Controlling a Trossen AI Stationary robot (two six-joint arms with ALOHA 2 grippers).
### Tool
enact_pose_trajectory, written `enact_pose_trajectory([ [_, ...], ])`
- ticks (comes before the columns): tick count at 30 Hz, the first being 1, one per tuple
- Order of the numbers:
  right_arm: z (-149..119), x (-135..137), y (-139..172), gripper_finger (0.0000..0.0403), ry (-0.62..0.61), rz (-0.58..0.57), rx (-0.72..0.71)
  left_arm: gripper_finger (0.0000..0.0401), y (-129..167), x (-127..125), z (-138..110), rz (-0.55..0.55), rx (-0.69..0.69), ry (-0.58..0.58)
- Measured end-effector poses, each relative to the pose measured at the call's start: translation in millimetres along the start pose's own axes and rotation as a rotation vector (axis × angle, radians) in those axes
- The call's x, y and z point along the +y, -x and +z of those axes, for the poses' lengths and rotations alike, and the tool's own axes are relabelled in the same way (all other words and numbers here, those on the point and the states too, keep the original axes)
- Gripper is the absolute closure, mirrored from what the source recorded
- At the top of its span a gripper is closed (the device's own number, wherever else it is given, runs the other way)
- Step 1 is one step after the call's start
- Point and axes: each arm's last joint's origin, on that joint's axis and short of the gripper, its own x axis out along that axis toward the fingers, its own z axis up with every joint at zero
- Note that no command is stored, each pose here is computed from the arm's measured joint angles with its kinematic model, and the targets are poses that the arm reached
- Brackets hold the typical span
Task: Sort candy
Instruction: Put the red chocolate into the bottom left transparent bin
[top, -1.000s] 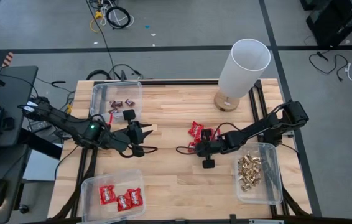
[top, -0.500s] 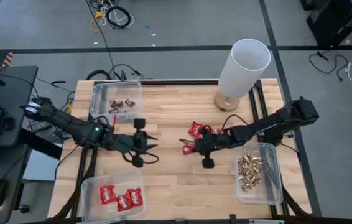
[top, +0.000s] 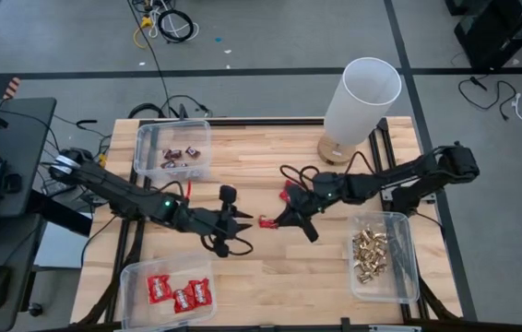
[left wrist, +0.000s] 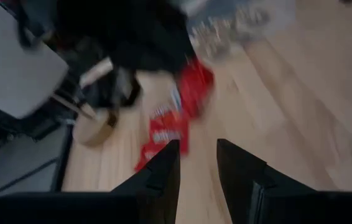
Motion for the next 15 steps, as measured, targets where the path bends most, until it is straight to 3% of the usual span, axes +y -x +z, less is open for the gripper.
enact_pose_trajectory([
  [5,-1,-10,-5,0.0403,-0.073,0.068,0.008,0.0294,-4,4,3,0.007,-0.041,-0.018],
  [15,7,-13,-4,0.0403,-0.032,0.12,-0.044,0.0294,-4,4,5,-0.024,-0.071,-0.014],
])
